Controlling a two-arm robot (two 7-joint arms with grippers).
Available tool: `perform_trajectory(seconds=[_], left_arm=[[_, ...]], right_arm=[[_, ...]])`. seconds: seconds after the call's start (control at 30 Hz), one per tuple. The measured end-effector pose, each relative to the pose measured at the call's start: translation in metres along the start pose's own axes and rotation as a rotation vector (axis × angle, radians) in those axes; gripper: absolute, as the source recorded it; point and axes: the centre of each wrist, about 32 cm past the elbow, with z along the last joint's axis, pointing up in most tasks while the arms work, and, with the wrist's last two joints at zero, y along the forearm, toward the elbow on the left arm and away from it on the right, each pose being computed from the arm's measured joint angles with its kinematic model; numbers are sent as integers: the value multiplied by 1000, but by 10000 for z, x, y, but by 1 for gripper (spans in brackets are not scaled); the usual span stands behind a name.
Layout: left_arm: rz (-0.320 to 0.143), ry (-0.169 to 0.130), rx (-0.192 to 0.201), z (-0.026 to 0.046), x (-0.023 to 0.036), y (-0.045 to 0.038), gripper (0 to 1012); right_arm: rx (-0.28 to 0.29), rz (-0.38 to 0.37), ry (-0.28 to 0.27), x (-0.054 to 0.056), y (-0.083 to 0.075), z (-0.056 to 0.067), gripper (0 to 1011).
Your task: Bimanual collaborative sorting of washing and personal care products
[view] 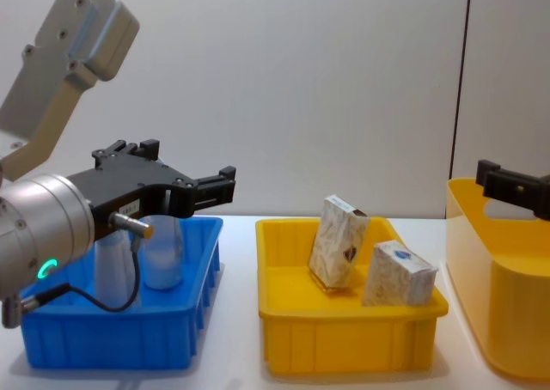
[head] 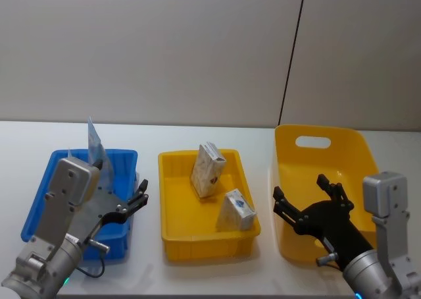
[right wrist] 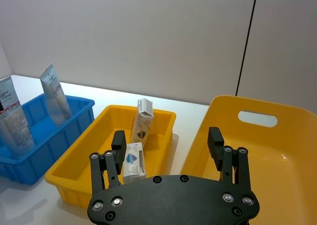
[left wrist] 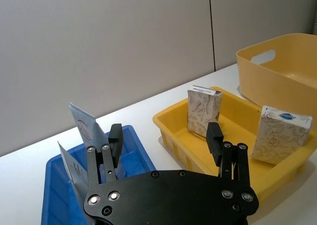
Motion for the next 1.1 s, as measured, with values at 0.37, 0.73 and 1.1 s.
perform_trajectory(seconds=[0.37,0.73,1.1], left_arm=[[0,0,0,0,0,0,1001],[0,0,0,0,0,0,1001],[0,0,0,0,0,0,1001]], right_arm=[[0,0,0,0,0,0,1003],[0,0,0,0,0,0,1004],[0,4,2,-38,36,12,1004]])
